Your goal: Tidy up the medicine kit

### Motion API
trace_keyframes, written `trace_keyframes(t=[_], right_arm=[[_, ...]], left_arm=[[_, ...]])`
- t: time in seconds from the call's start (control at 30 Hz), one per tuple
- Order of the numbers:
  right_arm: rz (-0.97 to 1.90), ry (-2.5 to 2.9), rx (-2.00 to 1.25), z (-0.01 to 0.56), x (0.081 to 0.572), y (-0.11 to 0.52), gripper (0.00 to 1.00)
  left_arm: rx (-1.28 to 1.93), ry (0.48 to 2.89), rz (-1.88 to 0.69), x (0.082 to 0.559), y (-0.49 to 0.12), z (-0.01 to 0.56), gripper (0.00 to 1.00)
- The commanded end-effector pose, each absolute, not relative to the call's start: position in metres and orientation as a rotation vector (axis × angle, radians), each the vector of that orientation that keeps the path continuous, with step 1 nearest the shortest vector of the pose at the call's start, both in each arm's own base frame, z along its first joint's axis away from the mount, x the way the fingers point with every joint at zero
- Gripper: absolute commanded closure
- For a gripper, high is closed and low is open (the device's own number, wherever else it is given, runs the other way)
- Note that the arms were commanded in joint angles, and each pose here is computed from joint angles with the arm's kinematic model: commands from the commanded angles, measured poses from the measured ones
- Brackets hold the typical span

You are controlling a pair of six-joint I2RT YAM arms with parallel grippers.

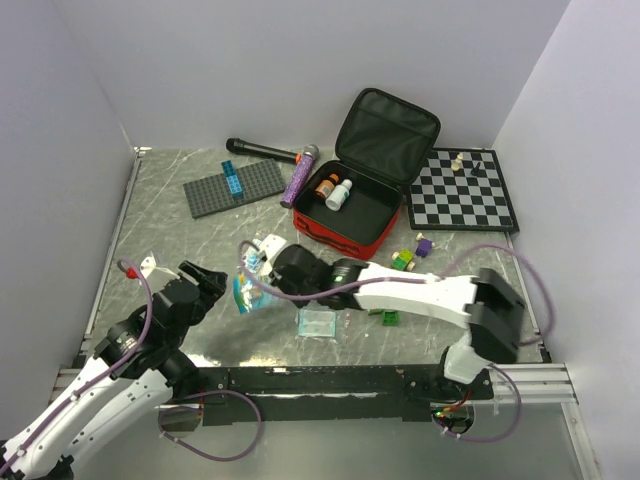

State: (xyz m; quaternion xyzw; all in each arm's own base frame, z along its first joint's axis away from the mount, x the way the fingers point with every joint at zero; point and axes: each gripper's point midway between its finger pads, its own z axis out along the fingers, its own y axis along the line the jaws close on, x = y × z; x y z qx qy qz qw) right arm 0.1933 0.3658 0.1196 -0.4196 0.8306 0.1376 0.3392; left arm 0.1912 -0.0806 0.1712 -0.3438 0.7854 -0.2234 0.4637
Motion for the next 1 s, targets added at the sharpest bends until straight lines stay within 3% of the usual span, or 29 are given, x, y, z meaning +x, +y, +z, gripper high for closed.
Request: trace_keyframes(t=[0.0,0.13,0.4,0.97], right_arm=[[0.349,2.058,-0.946,0.194,0.209,0.35,0.82],[0.234,2.084,-0.707,0.216,0.252,0.312,0.83],[0.11,2.208,-0.261,0.203,0.344,0.231,0.83],[0.025,2.407,-0.161,0.116,0.408,0.222,0.82]], left_arm=[[-0.838,1.888,-0.561,0.196,-0.079,0.18,0.31],[-0.833,1.901,-0.553,0.196,-0.081,0.178,0.31],[-0.799,1.927,-0.538,0.198,-0.085,0.178,0.31],[-0.764,1.97,-0.506,0.202,-0.091,0.17,0.31]])
